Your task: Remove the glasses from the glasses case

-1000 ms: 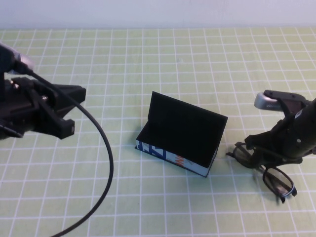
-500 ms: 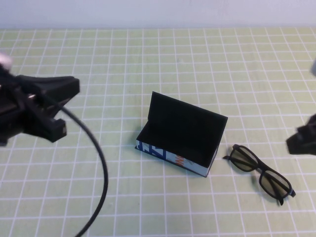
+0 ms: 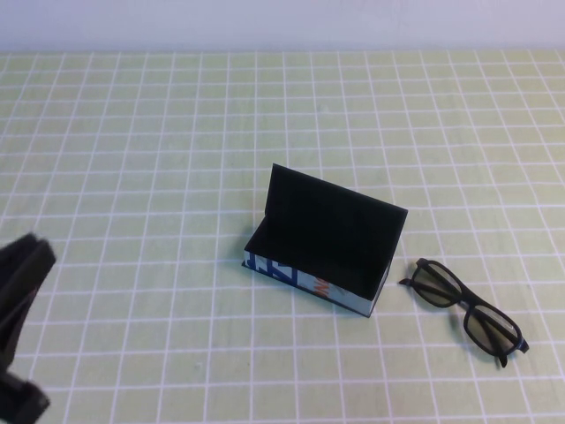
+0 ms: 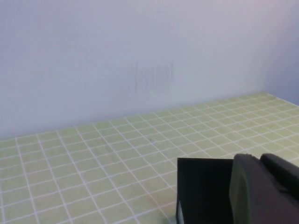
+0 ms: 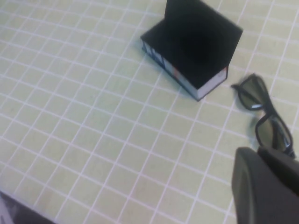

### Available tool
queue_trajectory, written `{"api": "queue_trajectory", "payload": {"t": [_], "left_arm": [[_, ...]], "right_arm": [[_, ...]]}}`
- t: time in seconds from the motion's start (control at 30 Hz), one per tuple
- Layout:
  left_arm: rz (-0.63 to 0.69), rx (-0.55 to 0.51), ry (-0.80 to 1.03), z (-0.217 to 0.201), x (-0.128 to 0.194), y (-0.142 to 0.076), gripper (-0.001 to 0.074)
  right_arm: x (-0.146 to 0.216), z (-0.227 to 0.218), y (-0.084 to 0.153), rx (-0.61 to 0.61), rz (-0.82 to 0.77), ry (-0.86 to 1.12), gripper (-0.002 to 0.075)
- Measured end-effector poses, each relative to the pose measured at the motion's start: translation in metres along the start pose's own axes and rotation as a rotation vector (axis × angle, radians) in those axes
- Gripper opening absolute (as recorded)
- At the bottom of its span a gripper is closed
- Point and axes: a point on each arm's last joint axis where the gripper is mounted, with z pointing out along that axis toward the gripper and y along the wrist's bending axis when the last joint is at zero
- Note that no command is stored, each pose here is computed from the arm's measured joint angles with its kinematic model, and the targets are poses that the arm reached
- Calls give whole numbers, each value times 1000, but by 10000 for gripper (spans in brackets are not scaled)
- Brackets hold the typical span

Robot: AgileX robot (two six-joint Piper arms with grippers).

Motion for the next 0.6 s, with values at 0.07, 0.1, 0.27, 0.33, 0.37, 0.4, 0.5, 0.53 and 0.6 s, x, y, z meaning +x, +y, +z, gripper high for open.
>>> {"api": "queue_trajectory", "payload": {"t": [0.07, 0.1, 0.27, 0.33, 0.37, 0.4, 0.5, 0.53, 0.6], "left_arm": [[4, -30, -30, -12, 11, -2, -4], [7, -48, -48, -17, 17, -2, -4], [2, -150, -101, -35, 48, 1, -4], [-4, -198, -109, -38, 60, 4, -4], [-9, -231, -103, -39, 68, 8, -4], [-19, -266, -94, -40, 75, 11, -4], [-41, -369, -53, -41, 95, 21, -4], [-46, -390, -44, -41, 99, 23, -4], [-56, -425, -37, -42, 103, 27, -4]], "right_arm": [[9, -13, 3, 13, -22, -52, -15], [14, -20, 4, 21, -33, -87, -15], [35, -41, 7, 46, -71, -333, -16], [40, -39, 4, 53, -71, -432, -16], [42, -37, 3, 55, -69, -467, -16], [43, -31, -1, 60, -61, -498, -16], [46, -3, -15, 83, -27, -563, -16], [47, 8, -21, 93, -14, -582, -16], [51, 28, -31, 116, 9, -616, -16]]}}
